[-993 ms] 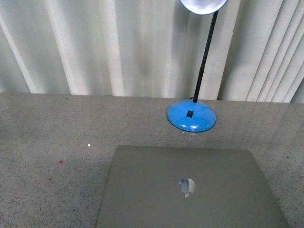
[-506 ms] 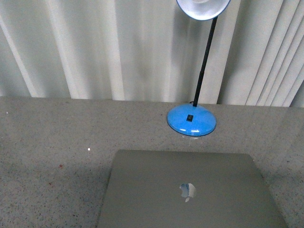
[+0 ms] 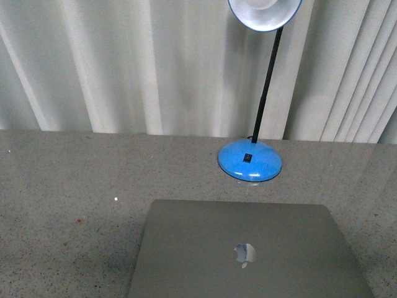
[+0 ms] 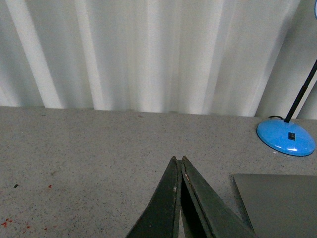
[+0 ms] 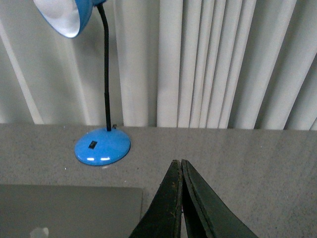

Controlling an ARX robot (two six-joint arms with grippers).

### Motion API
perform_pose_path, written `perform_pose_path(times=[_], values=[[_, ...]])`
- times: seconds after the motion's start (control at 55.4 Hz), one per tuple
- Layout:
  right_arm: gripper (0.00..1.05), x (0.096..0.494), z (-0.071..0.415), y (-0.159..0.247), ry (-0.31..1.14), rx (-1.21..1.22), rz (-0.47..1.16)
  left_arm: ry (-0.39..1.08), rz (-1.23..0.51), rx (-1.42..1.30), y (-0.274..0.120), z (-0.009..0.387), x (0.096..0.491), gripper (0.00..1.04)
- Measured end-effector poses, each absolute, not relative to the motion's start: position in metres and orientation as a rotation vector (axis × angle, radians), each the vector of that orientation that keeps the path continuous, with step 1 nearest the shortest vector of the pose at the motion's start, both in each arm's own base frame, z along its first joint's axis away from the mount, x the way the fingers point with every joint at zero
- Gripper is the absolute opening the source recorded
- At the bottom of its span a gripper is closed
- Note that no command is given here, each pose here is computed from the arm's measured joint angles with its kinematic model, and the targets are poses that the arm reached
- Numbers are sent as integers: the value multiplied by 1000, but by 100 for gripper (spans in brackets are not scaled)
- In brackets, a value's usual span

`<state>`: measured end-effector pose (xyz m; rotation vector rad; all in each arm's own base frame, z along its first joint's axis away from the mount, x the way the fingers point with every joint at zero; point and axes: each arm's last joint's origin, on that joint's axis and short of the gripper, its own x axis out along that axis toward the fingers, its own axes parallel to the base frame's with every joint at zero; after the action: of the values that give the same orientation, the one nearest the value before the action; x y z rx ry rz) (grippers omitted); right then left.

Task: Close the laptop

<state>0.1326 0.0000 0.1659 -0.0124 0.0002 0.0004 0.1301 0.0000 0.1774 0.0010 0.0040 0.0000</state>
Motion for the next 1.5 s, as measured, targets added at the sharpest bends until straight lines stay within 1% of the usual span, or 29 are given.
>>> perform_pose_path(times=[0.361, 0.921, 0.975, 1.065, 1.156, 1.318, 1.336, 1.39, 1.426, 1.444, 1.481, 1.499], values=[[3, 120, 168, 0, -6, -11, 0, -32, 0, -1, 0, 176, 119, 4], [3, 109, 168, 0, -9, -11, 0, -31, 0, -1, 0, 176, 107, 4], [3, 108, 168, 0, -9, -12, 0, 1, -2, -1, 0, 172, 101, 4], [3, 101, 163, 0, 29, -11, 1, -21, 0, -1, 0, 173, 97, 4], [3, 98, 166, 0, -8, -11, 0, -26, 0, -1, 0, 173, 96, 4], [3, 98, 165, 0, -2, -11, 0, -24, 0, -2, 0, 173, 96, 4], [3, 98, 165, 0, -2, -12, 0, -24, 0, -2, 0, 173, 96, 7], [10, 98, 165, 0, -3, -11, 1, -25, 0, -2, 0, 173, 96, 15], [17, 98, 165, 0, -2, -11, 1, -25, 0, -2, 0, 173, 96, 23], [20, 98, 165, 0, -2, -11, 1, -25, 0, -2, 0, 173, 96, 24], [26, 98, 165, 0, -2, -11, 0, -25, 0, -2, 0, 173, 96, 32], [29, 98, 165, 0, -2, -11, 0, -25, 0, -2, 0, 173, 96, 33]])
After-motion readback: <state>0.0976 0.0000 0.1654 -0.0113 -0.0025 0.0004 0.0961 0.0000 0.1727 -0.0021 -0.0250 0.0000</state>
